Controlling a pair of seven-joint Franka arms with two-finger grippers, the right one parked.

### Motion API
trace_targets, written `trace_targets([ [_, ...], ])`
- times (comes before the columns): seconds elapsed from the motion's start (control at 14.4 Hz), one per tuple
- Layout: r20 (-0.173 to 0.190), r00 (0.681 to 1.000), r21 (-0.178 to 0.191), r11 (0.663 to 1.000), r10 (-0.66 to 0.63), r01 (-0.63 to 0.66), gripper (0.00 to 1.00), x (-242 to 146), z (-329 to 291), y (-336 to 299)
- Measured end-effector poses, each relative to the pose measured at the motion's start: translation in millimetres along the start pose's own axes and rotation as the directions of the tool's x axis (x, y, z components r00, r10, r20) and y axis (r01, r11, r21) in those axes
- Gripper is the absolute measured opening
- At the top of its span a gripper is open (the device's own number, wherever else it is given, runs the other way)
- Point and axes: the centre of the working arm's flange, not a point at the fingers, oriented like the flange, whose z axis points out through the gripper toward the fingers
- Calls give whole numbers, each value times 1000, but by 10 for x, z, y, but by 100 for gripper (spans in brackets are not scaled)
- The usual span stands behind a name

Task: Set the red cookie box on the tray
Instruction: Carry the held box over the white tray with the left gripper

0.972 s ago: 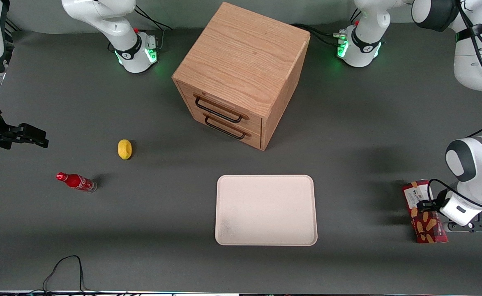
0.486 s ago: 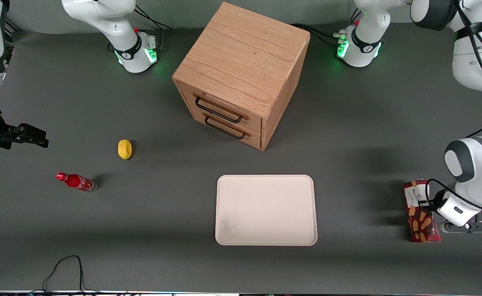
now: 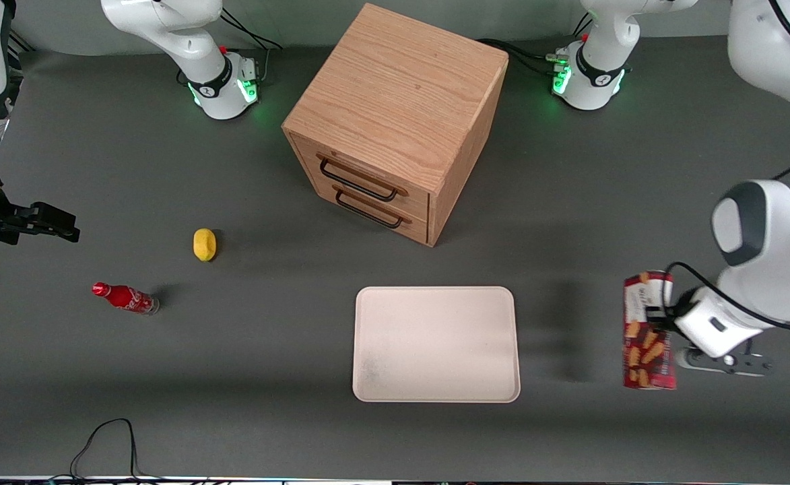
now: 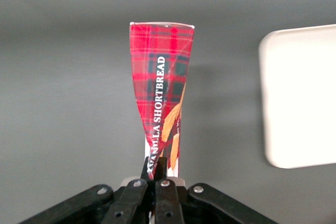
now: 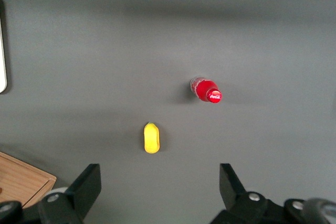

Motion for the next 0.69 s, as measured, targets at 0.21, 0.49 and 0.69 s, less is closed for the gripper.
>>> trace_targets([
  [0.21, 0, 997, -38, 997, -72, 71, 2, -23, 32, 824],
  [0.49, -50, 991, -62, 991, -125, 122, 2, 30, 713, 1569],
  [0.69, -69, 990, -50, 992, -120, 117, 2, 50, 1339, 1750],
])
